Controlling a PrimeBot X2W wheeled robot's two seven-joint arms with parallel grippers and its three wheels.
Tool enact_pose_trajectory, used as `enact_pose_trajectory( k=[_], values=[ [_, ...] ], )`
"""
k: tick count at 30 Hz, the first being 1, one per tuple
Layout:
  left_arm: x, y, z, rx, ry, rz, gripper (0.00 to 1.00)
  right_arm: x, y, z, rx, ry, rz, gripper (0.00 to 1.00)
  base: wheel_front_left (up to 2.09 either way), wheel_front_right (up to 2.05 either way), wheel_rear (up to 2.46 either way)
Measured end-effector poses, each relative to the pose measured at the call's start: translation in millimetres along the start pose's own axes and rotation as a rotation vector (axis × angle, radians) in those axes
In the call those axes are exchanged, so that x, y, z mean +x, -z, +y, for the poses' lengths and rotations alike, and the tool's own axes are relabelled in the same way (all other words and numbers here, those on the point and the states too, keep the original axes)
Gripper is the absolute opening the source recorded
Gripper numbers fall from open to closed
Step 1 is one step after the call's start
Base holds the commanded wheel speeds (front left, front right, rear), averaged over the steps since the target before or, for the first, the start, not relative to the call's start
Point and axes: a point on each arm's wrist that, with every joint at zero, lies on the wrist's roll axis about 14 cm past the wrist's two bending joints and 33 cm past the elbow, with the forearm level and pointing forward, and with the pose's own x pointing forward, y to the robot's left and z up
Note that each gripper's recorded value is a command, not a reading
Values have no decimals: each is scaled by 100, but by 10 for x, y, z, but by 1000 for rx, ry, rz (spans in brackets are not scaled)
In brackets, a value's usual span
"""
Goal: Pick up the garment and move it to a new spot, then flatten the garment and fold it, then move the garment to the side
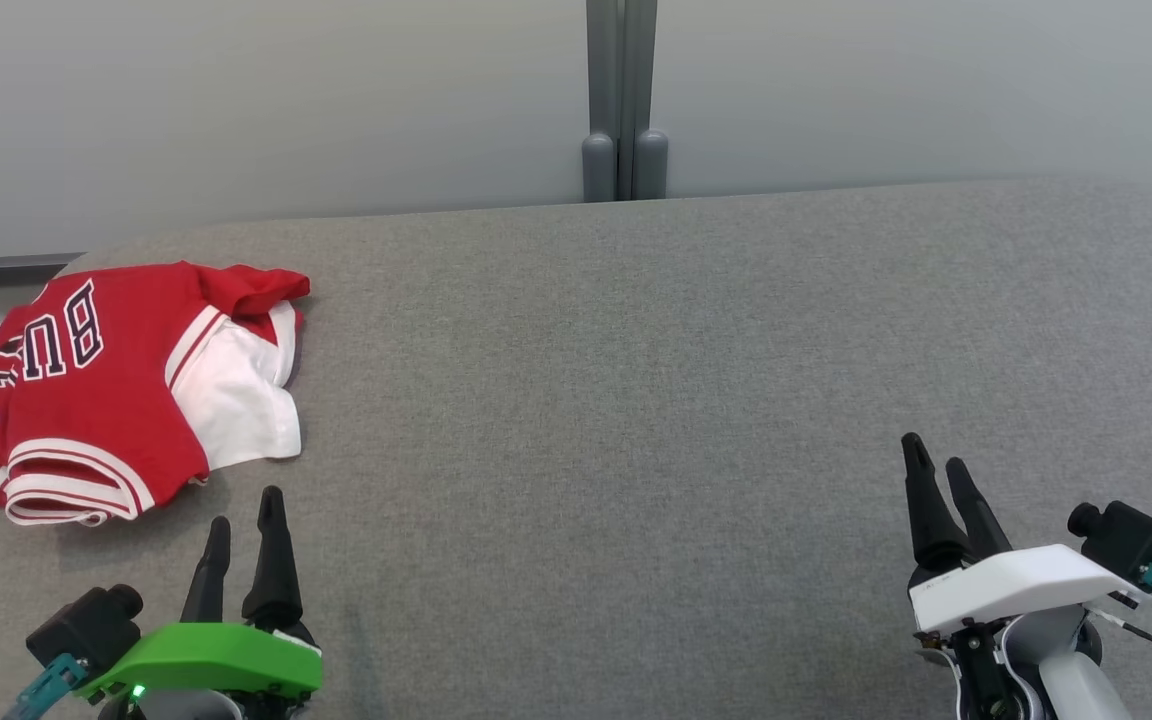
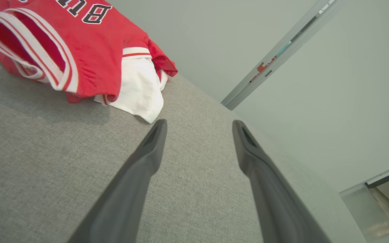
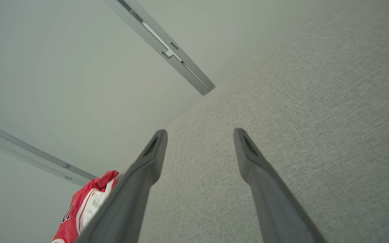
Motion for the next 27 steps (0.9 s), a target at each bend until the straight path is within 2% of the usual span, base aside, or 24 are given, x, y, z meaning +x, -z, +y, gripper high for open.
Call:
enact_pose_trajectory(
  k=[12,27],
  values=[
    [-11,-14,-60,150,30,-20,100,6,34,103,-139,-42,-1,100,0,0,0],
    [-41,-12,-114,285,58,-38,100,-3,59,186,-280,-82,-8,100,0,0,0]
  ],
)
